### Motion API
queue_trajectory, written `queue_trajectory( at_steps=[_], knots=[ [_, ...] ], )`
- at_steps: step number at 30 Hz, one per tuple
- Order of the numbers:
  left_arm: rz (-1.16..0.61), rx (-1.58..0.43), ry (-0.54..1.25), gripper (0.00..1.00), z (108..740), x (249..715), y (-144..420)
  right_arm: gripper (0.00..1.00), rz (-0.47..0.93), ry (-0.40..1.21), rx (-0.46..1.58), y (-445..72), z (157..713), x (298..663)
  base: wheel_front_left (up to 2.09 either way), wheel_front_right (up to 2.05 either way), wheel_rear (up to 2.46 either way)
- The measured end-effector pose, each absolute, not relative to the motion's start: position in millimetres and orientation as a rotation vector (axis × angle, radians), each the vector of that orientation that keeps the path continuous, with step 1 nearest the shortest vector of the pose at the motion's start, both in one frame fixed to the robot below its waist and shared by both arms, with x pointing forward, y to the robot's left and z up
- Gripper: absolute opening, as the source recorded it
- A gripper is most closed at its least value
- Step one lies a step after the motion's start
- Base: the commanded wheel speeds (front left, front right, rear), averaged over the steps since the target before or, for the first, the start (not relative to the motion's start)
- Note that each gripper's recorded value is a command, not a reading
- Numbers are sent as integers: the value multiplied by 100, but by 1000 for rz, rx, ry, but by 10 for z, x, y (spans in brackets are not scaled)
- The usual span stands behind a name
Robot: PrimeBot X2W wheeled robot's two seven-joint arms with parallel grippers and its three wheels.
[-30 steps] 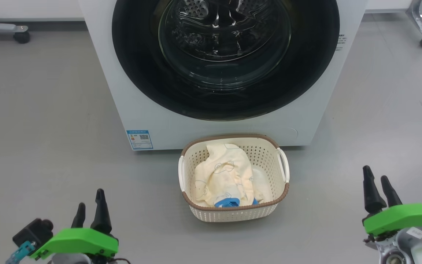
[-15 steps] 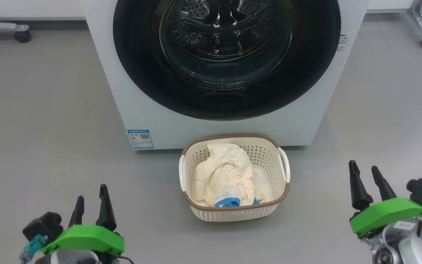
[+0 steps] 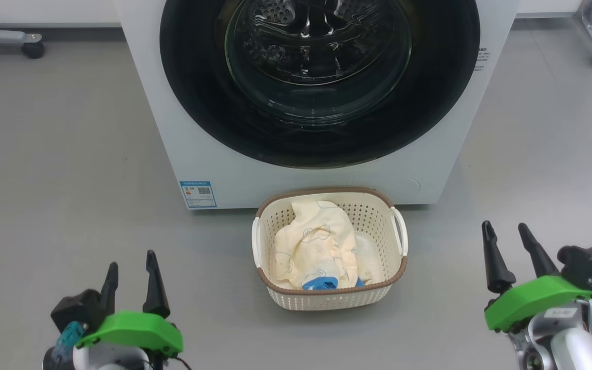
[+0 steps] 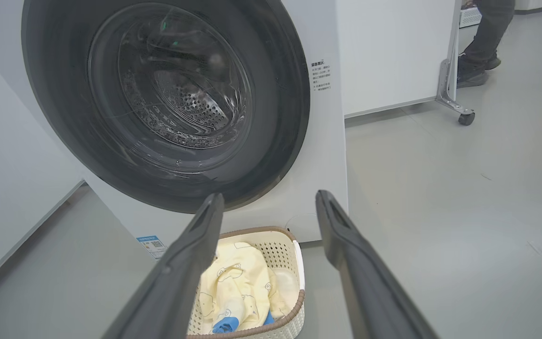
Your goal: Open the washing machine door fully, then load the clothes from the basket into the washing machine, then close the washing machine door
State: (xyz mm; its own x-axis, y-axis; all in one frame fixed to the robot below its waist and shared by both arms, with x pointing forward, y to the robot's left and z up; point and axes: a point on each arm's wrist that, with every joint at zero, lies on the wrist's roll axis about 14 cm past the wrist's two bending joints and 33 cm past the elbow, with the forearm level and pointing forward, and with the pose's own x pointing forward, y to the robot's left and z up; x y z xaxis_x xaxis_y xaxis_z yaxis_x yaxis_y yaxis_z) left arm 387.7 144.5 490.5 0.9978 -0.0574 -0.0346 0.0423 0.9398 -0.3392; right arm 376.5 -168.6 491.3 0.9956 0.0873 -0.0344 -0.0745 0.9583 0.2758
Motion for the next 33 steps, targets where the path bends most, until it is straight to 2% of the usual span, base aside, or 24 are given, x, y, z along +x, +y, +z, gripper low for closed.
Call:
queue_trajectory(
  at_steps=[24, 33],
  knots=[
    [-93, -50, -31, 100, 5001, 3953, 1426, 100, 116, -9, -24, -1680, 5016, 3789, 0, 0, 0],
    [-72, -42, -17, 100, 4956, 3951, 1477, 100, 96, -16, -29, -1745, 5026, 3796, 0, 0, 0]
  ],
)
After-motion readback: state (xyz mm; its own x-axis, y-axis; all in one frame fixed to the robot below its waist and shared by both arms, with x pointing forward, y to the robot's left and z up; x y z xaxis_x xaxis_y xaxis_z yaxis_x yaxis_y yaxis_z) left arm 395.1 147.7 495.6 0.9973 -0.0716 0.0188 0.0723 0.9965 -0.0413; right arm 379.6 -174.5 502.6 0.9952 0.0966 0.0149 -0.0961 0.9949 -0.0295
